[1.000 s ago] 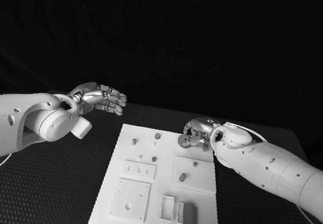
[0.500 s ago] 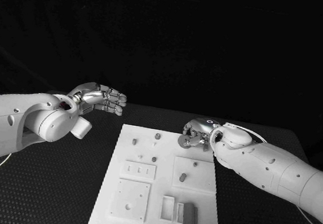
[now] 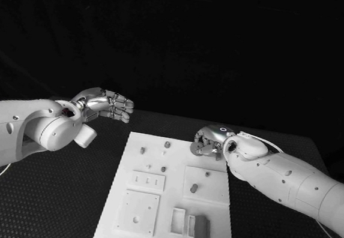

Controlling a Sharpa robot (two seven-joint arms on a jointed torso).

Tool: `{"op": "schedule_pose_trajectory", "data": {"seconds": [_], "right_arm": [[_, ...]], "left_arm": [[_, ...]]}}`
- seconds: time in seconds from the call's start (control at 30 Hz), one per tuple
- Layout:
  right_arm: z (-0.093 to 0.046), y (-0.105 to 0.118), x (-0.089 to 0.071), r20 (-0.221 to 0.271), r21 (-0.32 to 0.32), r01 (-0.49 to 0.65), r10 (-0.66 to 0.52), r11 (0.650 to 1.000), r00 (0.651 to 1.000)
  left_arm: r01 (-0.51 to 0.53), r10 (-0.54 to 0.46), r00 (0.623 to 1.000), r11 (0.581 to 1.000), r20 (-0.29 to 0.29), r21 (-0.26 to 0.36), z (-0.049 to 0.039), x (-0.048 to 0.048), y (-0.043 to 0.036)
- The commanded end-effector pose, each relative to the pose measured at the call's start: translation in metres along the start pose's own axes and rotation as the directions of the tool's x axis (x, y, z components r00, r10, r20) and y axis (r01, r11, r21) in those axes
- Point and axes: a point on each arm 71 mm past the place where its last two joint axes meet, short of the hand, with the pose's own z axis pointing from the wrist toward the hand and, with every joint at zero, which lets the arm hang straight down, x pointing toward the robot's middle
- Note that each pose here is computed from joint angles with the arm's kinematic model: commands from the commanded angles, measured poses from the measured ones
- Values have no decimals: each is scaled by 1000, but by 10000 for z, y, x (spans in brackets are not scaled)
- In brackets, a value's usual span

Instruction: Assemble the parts on the task board

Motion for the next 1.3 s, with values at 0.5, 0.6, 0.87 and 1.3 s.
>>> {"op": "schedule_pose_trajectory", "data": {"seconds": [0.5, 0.6, 0.87, 1.3], "right_arm": [[-33, -4, 16, 32, 4, 45, -45, 999, 998], [-42, 15, 9, 39, -1, 47, -47, 999, 998], [-88, 144, -79, 80, -29, 82, -80, 996, 994], [-138, 459, -183, 128, -97, 125, -112, 987, 985]], "left_arm": [[1, -1, 1000, 1000, -14, 12, -3, 13, -17], [1, -1, 1000, 1000, -14, 12, -3, 12, -17], [1, -1, 1000, 1000, -12, 12, -8, 6, -15], [1, -1, 1000, 1000, -10, 12, -16, 1, -15]]}}
